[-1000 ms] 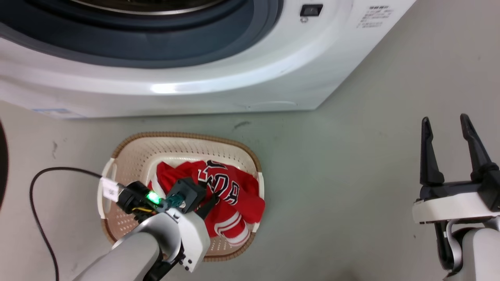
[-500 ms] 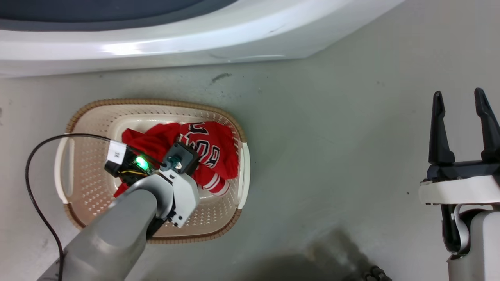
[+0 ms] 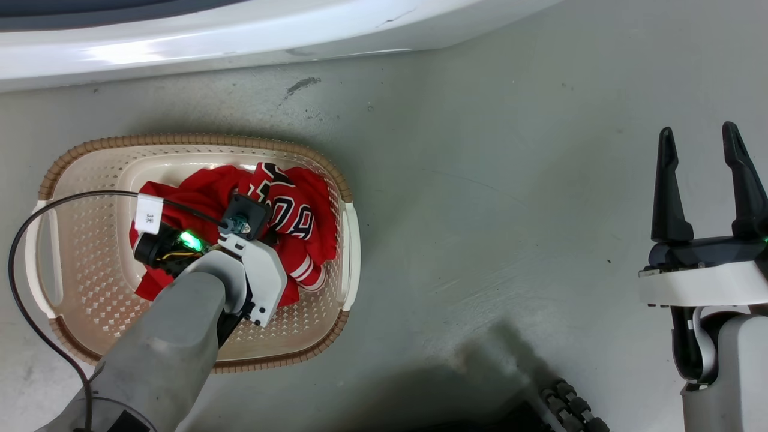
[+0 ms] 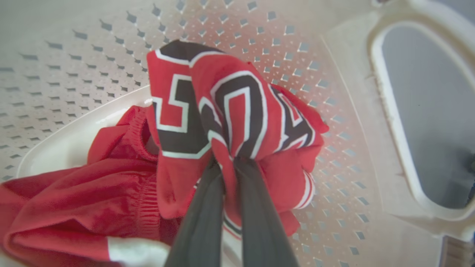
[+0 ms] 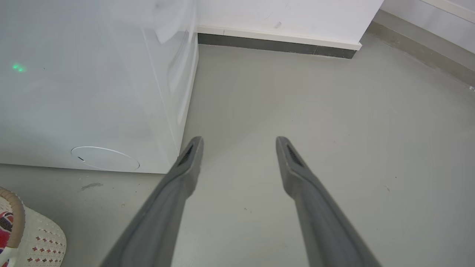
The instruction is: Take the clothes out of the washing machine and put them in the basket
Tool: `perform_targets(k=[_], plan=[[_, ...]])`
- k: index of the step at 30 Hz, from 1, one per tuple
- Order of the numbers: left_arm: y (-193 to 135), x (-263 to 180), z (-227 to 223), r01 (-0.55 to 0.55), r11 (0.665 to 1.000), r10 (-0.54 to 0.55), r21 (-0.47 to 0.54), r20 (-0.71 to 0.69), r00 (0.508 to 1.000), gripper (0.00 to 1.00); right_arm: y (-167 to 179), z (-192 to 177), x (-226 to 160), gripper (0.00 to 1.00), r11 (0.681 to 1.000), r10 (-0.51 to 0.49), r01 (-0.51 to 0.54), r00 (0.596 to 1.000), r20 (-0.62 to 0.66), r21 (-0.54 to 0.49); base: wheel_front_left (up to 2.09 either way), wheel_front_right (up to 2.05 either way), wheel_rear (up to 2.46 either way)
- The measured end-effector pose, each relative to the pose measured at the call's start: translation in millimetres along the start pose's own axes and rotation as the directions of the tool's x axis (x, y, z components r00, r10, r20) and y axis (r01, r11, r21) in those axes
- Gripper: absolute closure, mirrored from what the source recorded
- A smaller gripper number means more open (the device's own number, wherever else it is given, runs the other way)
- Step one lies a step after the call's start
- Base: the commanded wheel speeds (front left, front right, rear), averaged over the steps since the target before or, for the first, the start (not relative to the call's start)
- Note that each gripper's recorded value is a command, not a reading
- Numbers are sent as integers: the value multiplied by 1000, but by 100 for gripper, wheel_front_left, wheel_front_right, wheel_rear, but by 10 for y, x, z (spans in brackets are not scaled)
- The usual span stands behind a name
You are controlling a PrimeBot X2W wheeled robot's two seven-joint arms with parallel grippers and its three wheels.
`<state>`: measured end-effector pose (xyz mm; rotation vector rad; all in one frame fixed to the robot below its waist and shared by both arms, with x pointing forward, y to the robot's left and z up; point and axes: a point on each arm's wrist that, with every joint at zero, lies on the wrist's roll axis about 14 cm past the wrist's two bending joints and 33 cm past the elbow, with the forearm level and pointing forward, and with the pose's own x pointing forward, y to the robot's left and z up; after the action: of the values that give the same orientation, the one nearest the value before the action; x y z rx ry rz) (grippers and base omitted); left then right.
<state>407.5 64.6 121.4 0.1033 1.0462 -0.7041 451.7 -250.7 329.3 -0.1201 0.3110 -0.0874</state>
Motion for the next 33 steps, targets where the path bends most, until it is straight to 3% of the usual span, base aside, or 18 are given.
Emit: perform_targets(k=[4, 5, 6, 17, 23, 28, 33], plan=[[-8, 17, -36, -6, 1000, 6, -22, -14, 1000, 100, 1, -10, 1, 0, 1000, 0, 0, 1000, -3, 2, 0, 0, 0], [6, 12, -32, -13, 999, 12, -34, -14, 1000, 56, 2, -9, 1, 0, 1000, 0, 0, 1000, -3, 2, 0, 0, 0], [35, -2, -29, -24, 999, 23, -41, -10, 1000, 0, 3, -4, 3, 0, 1000, 1, -1, 1000, -2, 3, 0, 0, 0], [-90, -279, 292, -14, 999, 10, 32, 101, 995, 0, 16, 331, -5, 0, 1000, 6, -6, 997, 80, 10, 0, 0, 0], [-167, -594, 878, -22, 998, 6, 55, 270, 963, 0, 3, 642, -103, 0, 1000, 5, -6, 989, 150, 6, 0, 0, 0], [-117, -1063, 1543, -95, 994, 58, 54, 474, 879, 0, -8, 864, -244, 0, 1000, 4, -4, 980, 199, -2, 0, 0, 0], [56, -1890, 2100, -247, 969, 184, -5, 685, 705, 0, 36, 1116, -411, 0, 1000, 18, -17, 966, 259, -7, 0, 0, 0]])
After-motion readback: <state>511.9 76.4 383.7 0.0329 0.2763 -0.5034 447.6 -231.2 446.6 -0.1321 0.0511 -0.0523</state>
